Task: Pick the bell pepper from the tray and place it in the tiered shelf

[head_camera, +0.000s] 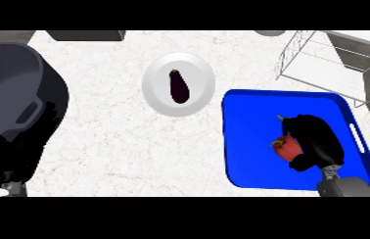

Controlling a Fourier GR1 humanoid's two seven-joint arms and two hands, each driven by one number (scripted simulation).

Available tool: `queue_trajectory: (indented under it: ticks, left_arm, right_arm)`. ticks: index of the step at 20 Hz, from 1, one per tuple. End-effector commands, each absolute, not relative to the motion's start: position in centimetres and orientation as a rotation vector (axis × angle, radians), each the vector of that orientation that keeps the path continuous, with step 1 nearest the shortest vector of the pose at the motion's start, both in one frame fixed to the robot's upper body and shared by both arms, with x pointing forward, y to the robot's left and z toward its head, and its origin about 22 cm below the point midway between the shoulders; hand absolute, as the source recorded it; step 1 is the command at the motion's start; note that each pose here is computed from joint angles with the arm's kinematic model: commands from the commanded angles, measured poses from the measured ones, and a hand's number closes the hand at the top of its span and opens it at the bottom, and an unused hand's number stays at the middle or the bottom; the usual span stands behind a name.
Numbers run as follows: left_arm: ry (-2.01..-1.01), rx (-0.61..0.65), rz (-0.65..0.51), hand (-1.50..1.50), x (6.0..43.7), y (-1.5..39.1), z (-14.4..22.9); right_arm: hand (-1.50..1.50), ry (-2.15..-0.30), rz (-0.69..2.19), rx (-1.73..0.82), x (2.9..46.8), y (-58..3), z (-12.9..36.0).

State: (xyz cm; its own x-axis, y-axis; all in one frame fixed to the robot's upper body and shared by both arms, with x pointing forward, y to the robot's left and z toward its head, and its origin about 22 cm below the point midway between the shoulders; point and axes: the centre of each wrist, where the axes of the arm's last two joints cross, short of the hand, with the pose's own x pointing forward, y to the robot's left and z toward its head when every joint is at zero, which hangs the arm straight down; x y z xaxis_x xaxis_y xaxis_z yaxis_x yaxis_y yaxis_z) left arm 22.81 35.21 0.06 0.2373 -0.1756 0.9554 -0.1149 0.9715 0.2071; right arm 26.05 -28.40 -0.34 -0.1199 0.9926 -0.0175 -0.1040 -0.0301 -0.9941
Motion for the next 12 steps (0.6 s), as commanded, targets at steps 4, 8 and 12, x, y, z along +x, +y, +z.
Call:
queue_trajectory:
  ticks: [4, 8, 12]
  left_arm:
    - [-1.326, 0.246, -0.063, 0.0, 23.6, 35.8, 0.2]
    - [-1.336, 0.267, -0.046, 0.0, 22.2, 36.1, 1.7]
    - [-1.321, 0.265, -0.034, 0.0, 24.1, 34.4, 0.5]
  right_arm:
    - [1.5, -1.112, 1.141, -0.979, 33.2, -28.0, 3.4]
    - [1.5, -1.174, 1.071, -1.031, 33.3, -30.1, 7.2]
    - [1.5, -1.272, 0.979, -1.042, 30.7, -30.1, 10.9]
